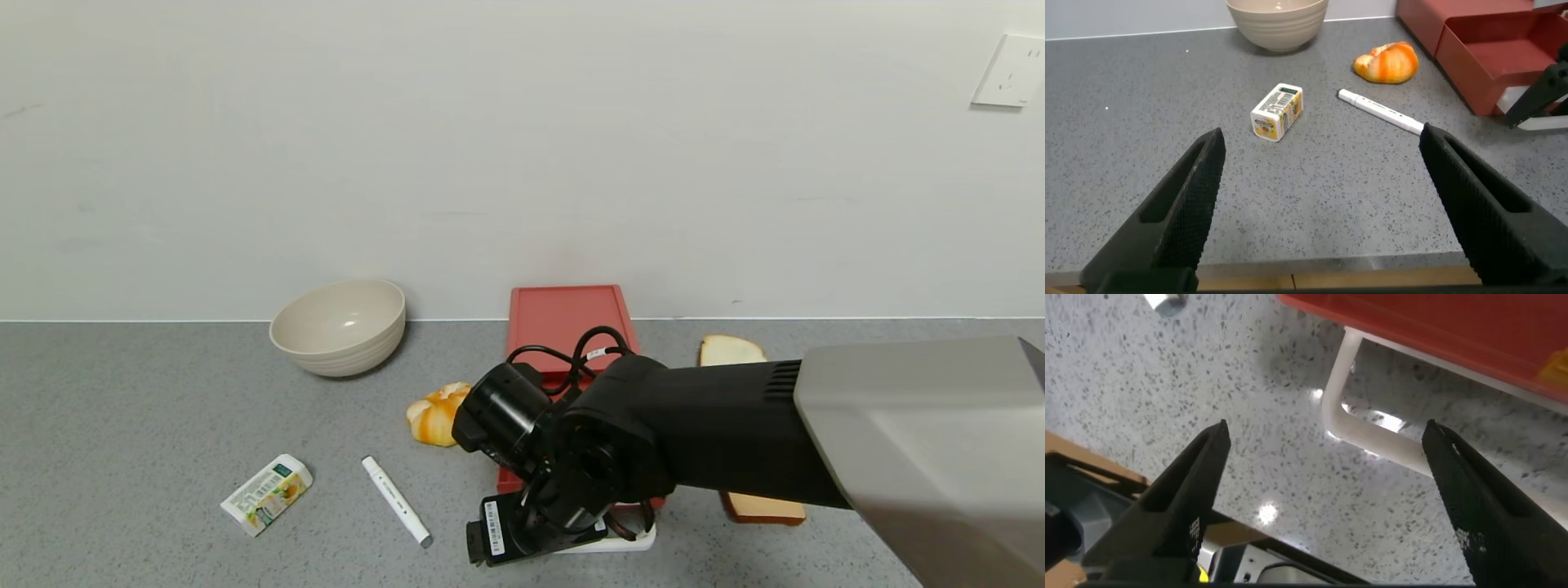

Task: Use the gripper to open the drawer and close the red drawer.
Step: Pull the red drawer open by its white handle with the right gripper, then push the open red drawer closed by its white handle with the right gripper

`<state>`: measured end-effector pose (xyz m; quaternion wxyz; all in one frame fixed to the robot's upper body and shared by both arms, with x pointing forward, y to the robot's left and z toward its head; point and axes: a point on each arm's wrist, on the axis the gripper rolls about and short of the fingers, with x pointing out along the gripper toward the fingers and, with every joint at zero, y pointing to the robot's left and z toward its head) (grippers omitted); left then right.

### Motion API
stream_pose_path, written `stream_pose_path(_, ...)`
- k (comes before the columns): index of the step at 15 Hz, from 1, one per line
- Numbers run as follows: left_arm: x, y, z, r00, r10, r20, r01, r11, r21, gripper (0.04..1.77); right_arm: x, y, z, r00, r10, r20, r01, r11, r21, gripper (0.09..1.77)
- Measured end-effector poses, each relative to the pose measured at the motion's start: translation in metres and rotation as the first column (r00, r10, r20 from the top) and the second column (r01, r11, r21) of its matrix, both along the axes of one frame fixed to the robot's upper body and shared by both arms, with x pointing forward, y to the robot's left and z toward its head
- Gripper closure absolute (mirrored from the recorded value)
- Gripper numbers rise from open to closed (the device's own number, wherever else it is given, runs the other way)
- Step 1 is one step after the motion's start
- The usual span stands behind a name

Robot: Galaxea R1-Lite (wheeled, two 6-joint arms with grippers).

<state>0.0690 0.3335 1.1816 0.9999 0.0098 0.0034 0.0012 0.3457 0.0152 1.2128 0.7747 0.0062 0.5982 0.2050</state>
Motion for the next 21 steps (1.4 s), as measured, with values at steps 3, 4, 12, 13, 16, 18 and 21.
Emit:
stream_pose_path(3, 0.000, 0.000, 0.000, 1.000, 0.000, 0.000, 0.000, 1.000, 0.000, 0.09, -0.002, 0.000, 0.004, 1.000, 0.007, 0.009, -0.007, 1.000, 0.003, 0.15)
stream_pose_path(4, 0.000, 0.000, 0.000, 1.000, 0.000, 0.000, 0.000, 1.000, 0.000, 0.09, -0.002, -0.001, 0.007, 1.000, 0.005, 0.015, -0.005, 1.000, 0.007, 0.15)
stream_pose_path(12, 0.000, 0.000, 0.000, 1.000, 0.000, 0.000, 0.000, 1.000, 0.000, 0.09, -0.010, -0.038, 0.081, 0.985, 0.060, 0.163, -0.072, 0.995, 0.071, 0.15)
stream_pose_path(13, 0.000, 0.000, 0.000, 1.000, 0.000, 0.000, 0.000, 1.000, 0.000, 0.09, -0.011, -0.050, 0.094, 0.976, 0.080, 0.202, -0.097, 0.992, 0.076, 0.15)
stream_pose_path(16, 0.000, 0.000, 0.000, 1.000, 0.000, 0.000, 0.000, 1.000, 0.000, 0.09, -0.014, -0.087, 0.124, 0.941, 0.095, 0.325, -0.142, 0.982, 0.125, 0.15)
stream_pose_path(18, 0.000, 0.000, 0.000, 1.000, 0.000, 0.000, 0.000, 1.000, 0.000, 0.09, -0.018, -0.111, 0.133, 0.915, 0.106, 0.390, -0.176, 0.973, 0.148, 0.15)
stream_pose_path(21, 0.000, 0.000, 0.000, 1.000, 0.000, 0.000, 0.000, 1.000, 0.000, 0.09, -0.023, -0.151, 0.136, 0.879, 0.098, 0.466, -0.218, 0.953, 0.210, 0.15)
